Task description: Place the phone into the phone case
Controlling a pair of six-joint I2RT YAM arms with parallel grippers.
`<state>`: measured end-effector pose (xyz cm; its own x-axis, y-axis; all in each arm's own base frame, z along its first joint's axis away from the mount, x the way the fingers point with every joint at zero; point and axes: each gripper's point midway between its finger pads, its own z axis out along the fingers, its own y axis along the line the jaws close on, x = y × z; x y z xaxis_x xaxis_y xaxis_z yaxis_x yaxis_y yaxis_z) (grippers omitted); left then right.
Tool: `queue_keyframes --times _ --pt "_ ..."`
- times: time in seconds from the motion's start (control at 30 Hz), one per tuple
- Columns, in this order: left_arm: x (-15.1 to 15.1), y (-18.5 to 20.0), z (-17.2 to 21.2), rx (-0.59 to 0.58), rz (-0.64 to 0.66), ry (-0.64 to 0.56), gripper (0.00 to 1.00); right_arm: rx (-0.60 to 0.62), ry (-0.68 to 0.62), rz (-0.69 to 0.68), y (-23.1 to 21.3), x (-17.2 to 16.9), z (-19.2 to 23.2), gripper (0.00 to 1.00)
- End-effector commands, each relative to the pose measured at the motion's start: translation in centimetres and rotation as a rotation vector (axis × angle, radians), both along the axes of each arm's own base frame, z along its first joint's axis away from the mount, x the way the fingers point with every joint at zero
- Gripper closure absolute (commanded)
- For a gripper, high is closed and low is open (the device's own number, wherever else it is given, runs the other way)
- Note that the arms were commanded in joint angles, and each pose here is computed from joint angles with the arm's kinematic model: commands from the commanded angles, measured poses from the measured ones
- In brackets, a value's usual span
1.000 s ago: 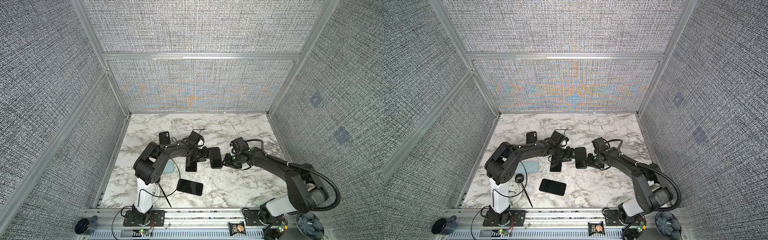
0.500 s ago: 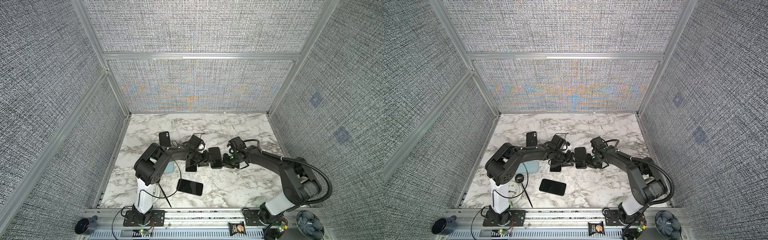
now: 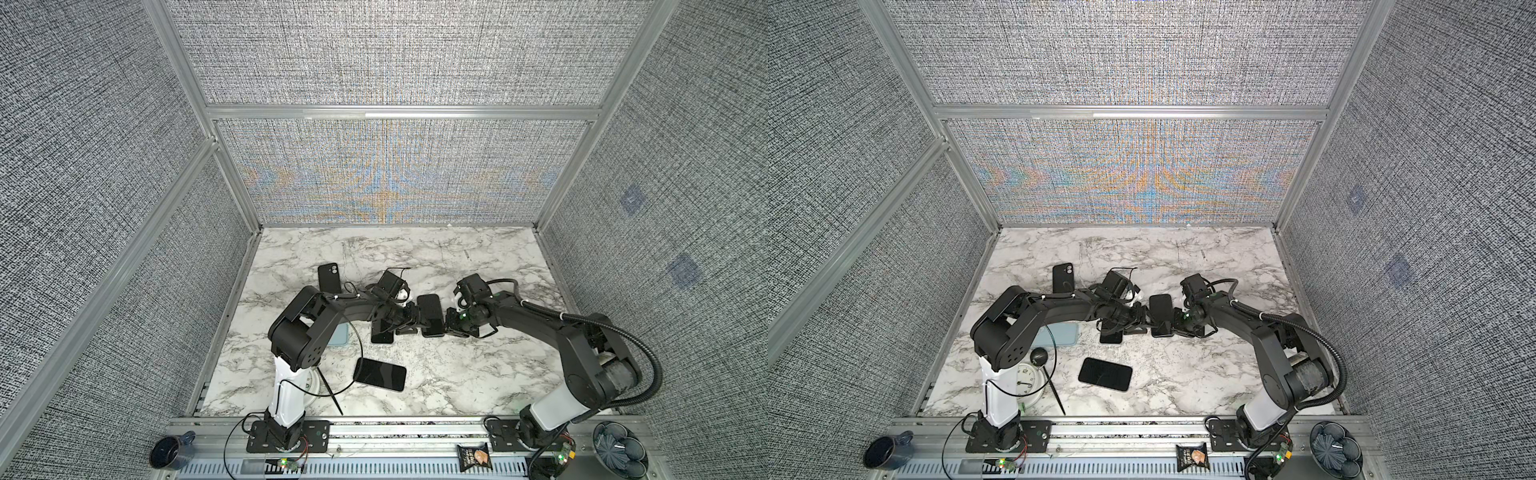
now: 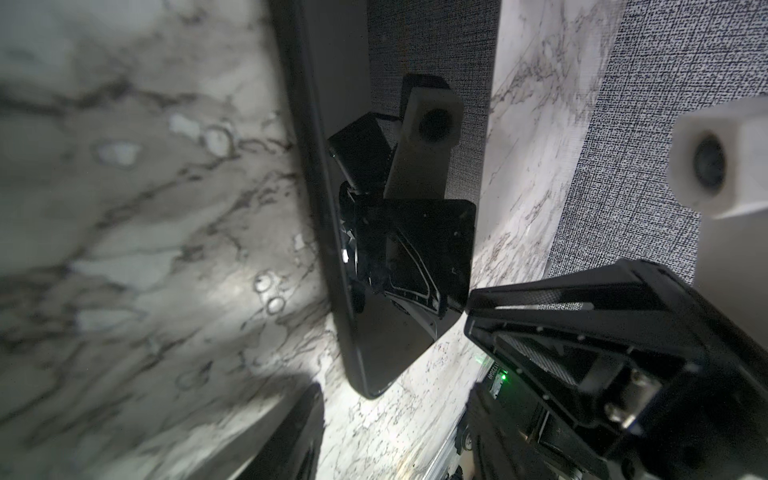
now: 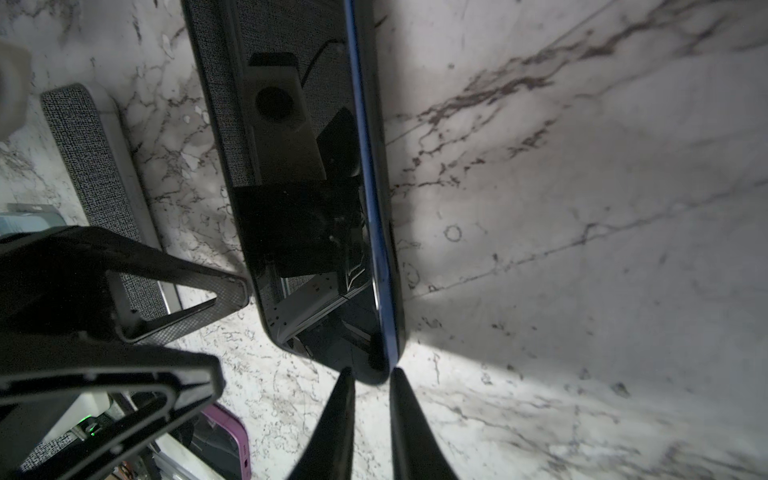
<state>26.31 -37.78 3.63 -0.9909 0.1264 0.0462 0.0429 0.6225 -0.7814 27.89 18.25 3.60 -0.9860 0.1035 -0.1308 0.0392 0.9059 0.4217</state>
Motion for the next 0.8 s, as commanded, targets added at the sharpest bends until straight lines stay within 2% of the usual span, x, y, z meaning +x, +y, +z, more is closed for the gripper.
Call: queue_keyframes --times 0.0,0.77 --pt "0.1 -0.1 -0.1 -0.006 -0.012 -0.010 0.43 -0.020 0.006 0.010 -0.2 -0.1 -0.2 0.80" --pt "0.4 -0.6 -1.4 -0.015 -0.004 0.005 0.45 0.033 0.023 0.018 0.9 0.1 -0.9 0.84"
